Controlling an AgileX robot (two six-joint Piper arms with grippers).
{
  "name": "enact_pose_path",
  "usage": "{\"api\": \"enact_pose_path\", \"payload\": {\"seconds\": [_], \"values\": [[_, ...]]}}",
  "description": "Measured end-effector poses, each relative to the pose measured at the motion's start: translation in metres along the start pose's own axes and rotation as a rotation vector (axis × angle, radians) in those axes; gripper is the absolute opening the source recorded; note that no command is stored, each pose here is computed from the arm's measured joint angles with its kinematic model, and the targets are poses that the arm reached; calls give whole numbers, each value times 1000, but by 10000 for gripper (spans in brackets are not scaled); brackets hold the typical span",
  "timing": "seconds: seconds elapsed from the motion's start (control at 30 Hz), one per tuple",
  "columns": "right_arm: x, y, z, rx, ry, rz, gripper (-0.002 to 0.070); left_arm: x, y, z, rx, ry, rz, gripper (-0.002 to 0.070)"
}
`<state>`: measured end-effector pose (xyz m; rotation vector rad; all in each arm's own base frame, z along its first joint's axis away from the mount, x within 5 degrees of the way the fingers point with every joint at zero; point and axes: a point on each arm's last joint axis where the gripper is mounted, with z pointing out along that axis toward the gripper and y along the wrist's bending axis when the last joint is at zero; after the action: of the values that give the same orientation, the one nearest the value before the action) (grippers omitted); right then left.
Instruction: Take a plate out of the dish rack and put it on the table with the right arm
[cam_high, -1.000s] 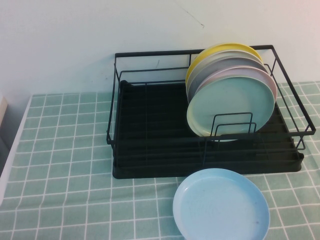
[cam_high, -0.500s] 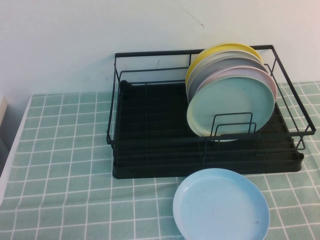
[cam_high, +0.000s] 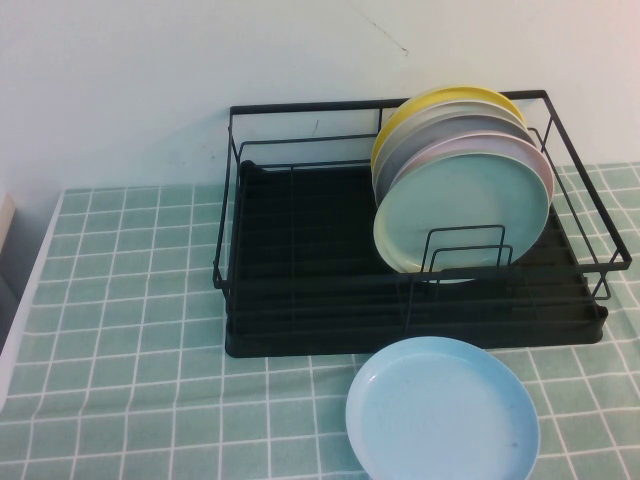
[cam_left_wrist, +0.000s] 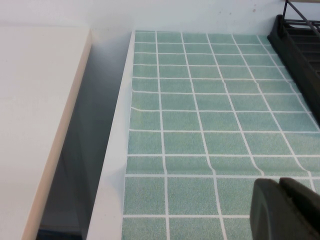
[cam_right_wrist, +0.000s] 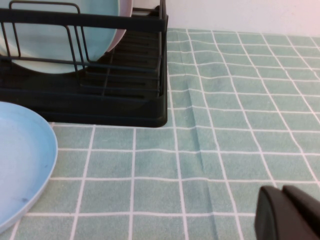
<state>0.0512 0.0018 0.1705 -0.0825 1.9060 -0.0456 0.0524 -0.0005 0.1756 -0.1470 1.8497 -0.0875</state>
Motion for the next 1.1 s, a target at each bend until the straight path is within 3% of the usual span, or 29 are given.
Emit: {"api": "enact_pose_path", "payload": {"seconds": [0.63,0.8,1.1], "values": [[-1,-1,0,9,-22,-12,-3,0,0,0,0,0,0,-3],[-15,-4,0,44,-192,-33,-3,0,0,0,0,0,0,-3],[-54,-9,-19,113,-666,-30,-3,0,0,0,0,0,0,-3]]}}
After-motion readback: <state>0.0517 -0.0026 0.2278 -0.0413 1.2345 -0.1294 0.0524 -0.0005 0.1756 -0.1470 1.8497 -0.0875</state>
